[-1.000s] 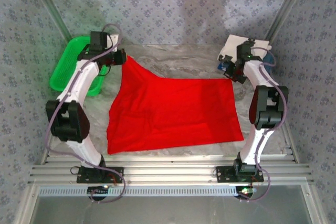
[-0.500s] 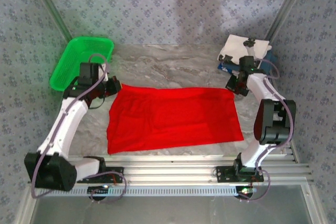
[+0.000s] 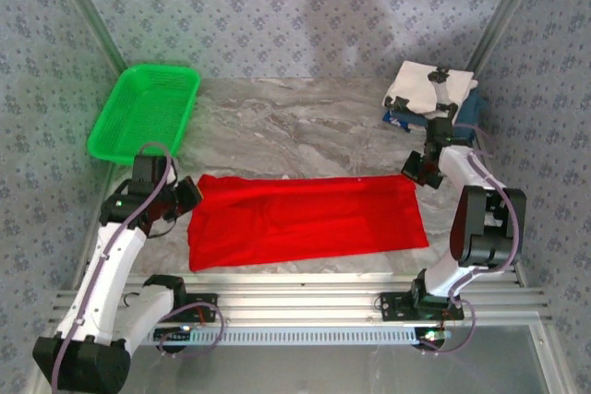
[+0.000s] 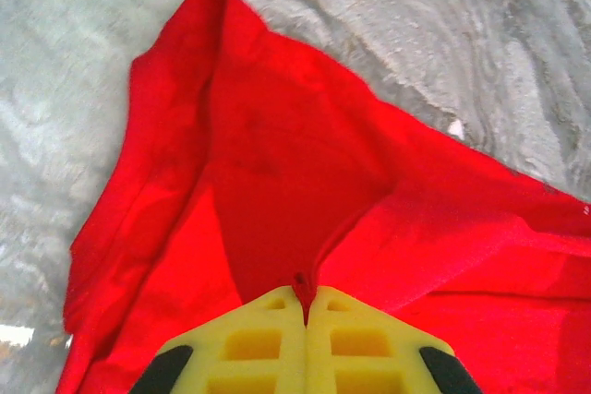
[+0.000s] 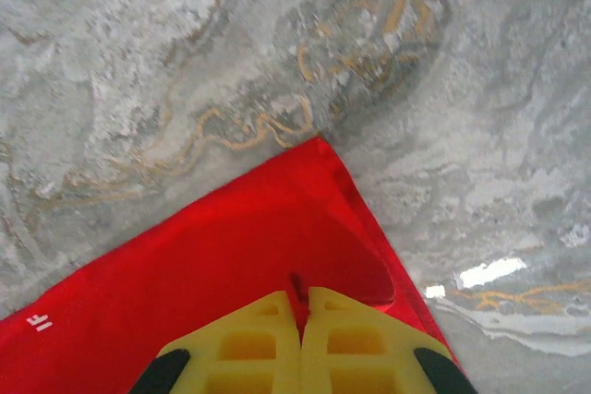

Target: Fold and stack the t-shirts

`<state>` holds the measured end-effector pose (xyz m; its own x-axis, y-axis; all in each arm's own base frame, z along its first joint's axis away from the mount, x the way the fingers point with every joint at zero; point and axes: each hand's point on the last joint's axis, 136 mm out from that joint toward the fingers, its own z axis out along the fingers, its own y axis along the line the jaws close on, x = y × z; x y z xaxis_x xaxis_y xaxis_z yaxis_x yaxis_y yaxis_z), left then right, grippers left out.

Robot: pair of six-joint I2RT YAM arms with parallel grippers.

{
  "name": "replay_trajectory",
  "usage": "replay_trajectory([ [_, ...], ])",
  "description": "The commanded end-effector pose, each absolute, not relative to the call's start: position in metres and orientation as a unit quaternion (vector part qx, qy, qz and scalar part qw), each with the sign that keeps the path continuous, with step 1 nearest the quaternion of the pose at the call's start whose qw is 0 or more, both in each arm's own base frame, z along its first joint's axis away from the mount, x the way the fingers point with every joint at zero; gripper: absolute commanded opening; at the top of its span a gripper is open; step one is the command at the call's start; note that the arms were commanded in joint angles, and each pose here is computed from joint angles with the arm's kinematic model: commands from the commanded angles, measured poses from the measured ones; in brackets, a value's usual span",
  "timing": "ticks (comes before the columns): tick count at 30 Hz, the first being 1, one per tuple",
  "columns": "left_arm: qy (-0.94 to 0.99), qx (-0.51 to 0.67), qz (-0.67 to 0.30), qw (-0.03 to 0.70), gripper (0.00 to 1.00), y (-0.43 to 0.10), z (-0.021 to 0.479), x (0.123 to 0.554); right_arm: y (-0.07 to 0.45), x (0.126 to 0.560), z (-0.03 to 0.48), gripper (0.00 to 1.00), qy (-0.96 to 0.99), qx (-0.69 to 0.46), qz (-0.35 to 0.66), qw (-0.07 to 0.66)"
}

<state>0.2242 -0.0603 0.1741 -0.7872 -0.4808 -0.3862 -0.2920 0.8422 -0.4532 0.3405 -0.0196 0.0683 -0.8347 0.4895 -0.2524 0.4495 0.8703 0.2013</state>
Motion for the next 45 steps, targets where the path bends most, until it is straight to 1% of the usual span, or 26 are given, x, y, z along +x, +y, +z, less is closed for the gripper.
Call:
replay_trajectory([
  [1, 0.925, -0.249, -0.162, 0.236, 0.00, -0.048, 0.163, 0.206, -0.023, 0.331, 0.070, 0.00, 0.957, 0.241, 0.063, 0.151],
  [7, 0.925, -0.275, -0.159, 0.207, 0.00, -0.047, 0.138, 0.191, -0.023, 0.317, 0.057, 0.00, 0.957, 0.249, 0.059, 0.134],
  [15, 0.925, -0.282, -0.160, 0.196, 0.00, -0.050, 0.118, 0.184, -0.025, 0.304, 0.042, 0.00, 0.958, 0.259, 0.047, 0.117],
  [22, 0.932, -0.291, -0.126, 0.174, 0.01, -0.049, 0.097, 0.176, -0.026, 0.291, 0.030, 0.00, 0.959, 0.265, 0.034, 0.097],
  [26, 0.932, -0.316, -0.092, 0.149, 0.04, -0.040, 0.083, 0.164, -0.026, 0.283, 0.025, 0.00, 0.957, 0.276, 0.031, 0.088],
  [28, 0.931, -0.324, -0.082, 0.147, 0.10, -0.037, 0.078, 0.161, -0.025, 0.279, 0.022, 0.07, 0.955, 0.283, 0.029, 0.083],
  [31, 0.926, -0.337, -0.077, 0.152, 0.22, -0.034, 0.078, 0.161, -0.022, 0.268, 0.019, 0.25, 0.952, 0.297, 0.029, 0.069],
  [32, 0.925, -0.341, -0.073, 0.153, 0.27, -0.032, 0.079, 0.160, -0.023, 0.262, 0.019, 0.29, 0.948, 0.311, 0.024, 0.065],
  [34, 0.923, -0.348, -0.058, 0.150, 0.33, -0.027, 0.081, 0.156, -0.018, 0.258, 0.025, 0.35, 0.944, 0.319, 0.029, 0.076],
  [36, 0.922, -0.351, -0.052, 0.155, 0.40, -0.024, 0.086, 0.155, -0.020, 0.249, 0.033, 0.48, 0.940, 0.329, 0.011, 0.086],
  [38, 0.918, -0.354, -0.056, 0.168, 0.43, -0.024, 0.096, 0.159, -0.018, 0.247, 0.040, 0.54, 0.938, 0.333, 0.018, 0.100],
  [41, 0.914, -0.343, -0.080, 0.203, 0.49, -0.030, 0.118, 0.178, -0.023, 0.243, 0.057, 0.62, 0.935, 0.332, 0.005, 0.122],
  [43, 0.916, -0.314, -0.097, 0.228, 0.52, -0.039, 0.137, 0.196, -0.025, 0.249, 0.075, 0.66, 0.931, 0.331, 0.008, 0.153],
  [45, 0.923, -0.265, -0.129, 0.247, 0.58, -0.057, 0.152, 0.215, -0.015, 0.264, 0.091, 0.72, 0.932, 0.303, 0.042, 0.196],
])
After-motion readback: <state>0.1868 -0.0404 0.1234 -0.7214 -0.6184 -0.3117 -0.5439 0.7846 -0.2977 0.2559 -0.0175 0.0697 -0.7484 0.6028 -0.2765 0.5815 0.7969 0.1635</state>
